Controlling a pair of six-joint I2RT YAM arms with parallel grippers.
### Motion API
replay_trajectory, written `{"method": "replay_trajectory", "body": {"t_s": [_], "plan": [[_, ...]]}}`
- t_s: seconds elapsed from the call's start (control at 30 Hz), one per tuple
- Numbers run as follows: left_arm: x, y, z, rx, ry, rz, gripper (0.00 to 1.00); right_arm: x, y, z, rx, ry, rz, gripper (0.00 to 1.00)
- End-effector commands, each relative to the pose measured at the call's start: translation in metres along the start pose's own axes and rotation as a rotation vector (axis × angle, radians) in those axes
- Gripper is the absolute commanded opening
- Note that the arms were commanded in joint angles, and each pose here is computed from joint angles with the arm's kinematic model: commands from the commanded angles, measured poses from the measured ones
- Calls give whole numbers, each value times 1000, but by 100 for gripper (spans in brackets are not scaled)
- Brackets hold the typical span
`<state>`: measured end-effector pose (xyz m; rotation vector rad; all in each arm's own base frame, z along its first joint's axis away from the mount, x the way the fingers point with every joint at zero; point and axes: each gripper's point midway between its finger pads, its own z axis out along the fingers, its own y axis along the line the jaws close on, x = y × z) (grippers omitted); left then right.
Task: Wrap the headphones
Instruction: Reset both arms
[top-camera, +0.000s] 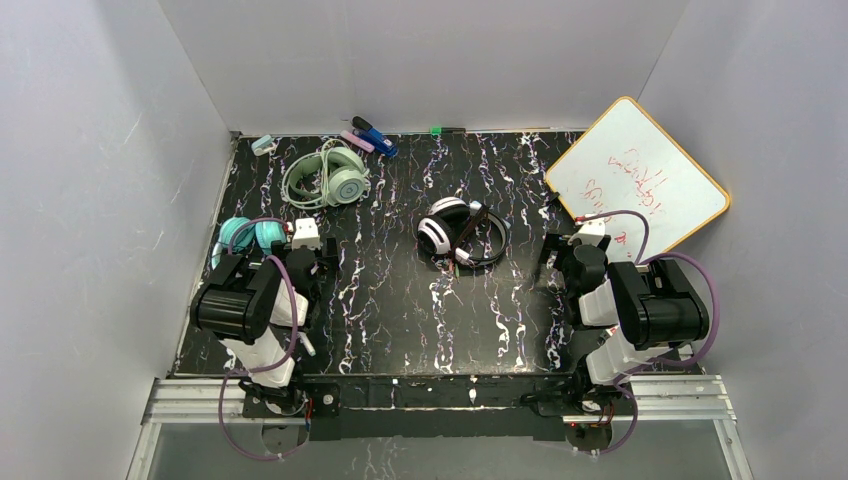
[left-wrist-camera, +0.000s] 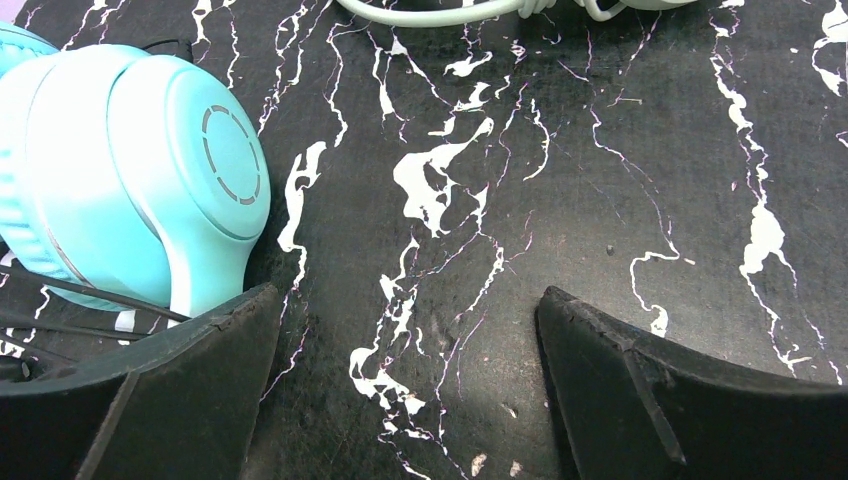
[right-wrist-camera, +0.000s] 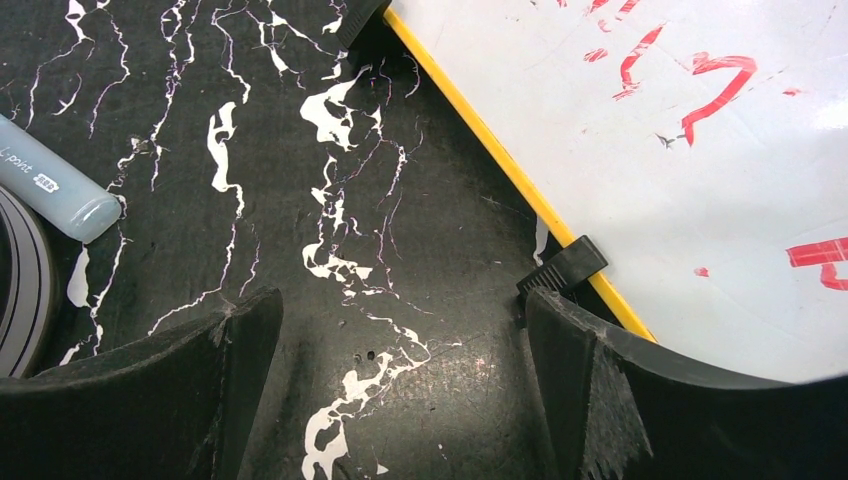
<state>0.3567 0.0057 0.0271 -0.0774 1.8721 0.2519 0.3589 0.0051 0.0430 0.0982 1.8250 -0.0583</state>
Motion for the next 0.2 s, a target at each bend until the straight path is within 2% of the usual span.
{"method": "replay_trajectory", "body": {"t_s": [0.0,0.17], "plan": [[-11,2,3,-14,-38,-18,98,-25,1,7,-2,-83,-1,99],[-10,3,3,-14,-37,-18,98,-25,0,7,0,-83,0,99]]}}
